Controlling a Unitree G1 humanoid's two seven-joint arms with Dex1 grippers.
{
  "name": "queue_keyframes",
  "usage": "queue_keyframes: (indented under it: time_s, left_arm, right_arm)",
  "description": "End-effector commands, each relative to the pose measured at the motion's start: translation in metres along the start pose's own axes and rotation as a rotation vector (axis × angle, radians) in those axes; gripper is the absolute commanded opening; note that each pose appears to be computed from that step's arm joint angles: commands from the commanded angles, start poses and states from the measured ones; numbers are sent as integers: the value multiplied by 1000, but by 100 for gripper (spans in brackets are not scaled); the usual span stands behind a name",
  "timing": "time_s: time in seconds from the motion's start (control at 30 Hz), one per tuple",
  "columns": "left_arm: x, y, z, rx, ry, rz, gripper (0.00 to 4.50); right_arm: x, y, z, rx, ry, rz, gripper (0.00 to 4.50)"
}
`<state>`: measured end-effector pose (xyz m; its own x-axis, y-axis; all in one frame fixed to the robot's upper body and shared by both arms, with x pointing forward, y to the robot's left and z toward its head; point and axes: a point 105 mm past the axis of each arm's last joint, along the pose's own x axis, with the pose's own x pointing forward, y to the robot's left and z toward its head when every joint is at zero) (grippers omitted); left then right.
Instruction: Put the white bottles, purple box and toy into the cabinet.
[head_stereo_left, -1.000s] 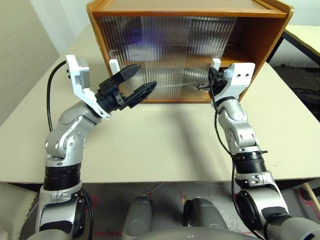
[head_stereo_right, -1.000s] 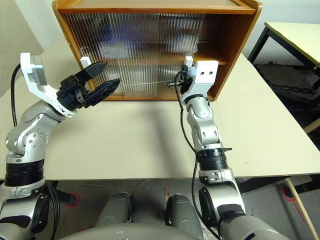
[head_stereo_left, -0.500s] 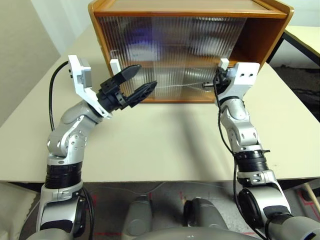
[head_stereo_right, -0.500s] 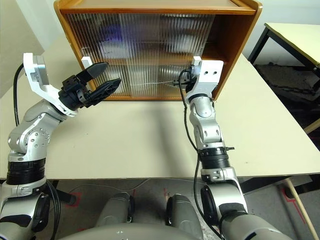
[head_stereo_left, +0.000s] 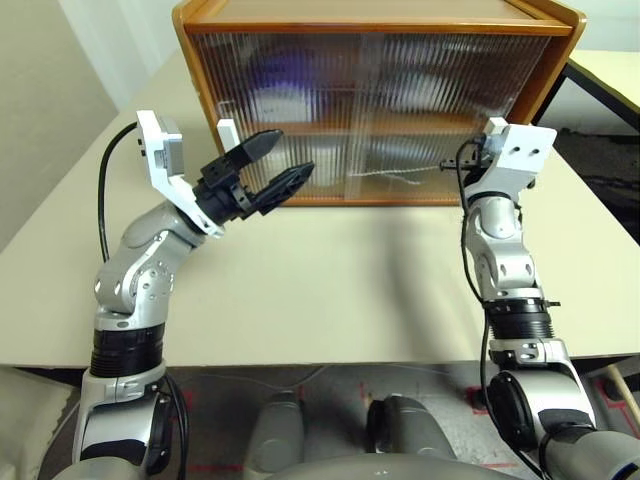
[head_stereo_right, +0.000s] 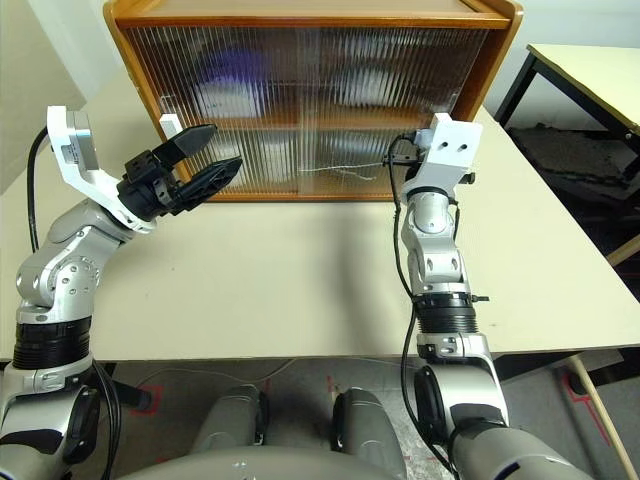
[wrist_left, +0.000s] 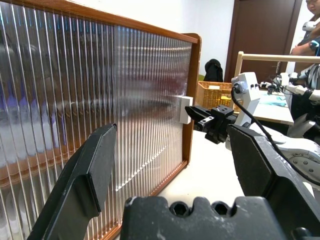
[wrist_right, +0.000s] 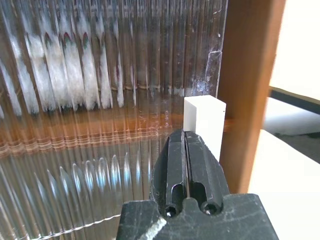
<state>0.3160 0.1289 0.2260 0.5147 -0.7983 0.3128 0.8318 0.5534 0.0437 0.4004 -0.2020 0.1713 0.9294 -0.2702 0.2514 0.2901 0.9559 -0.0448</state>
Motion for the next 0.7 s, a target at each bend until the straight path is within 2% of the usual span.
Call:
queue_keyframes:
  time_s: [0.03, 0.17, 0.33, 0.63, 0.7]
  left_arm:
    - [4, -2, 0, 10, 5, -20, 450]
    - [4, -2, -1, 9, 6, -21, 450]
    - [4, -2, -1, 8, 7, -22, 450]
    - [1, -2, -4, 1, 15, -19, 450]
    - [-4, 0, -9, -8, 27, 1, 450]
  right_arm:
    - [2, -18, -4, -26, 9, -83, 4]
    - [2, -21, -4, -35, 6, -94, 4]
    - [-2, -11, 0, -32, -18, -24, 4]
    - [-42, 5, 6, -87, -71, 187, 4]
    - [-55, 1, -5, -107, -43, 232, 49]
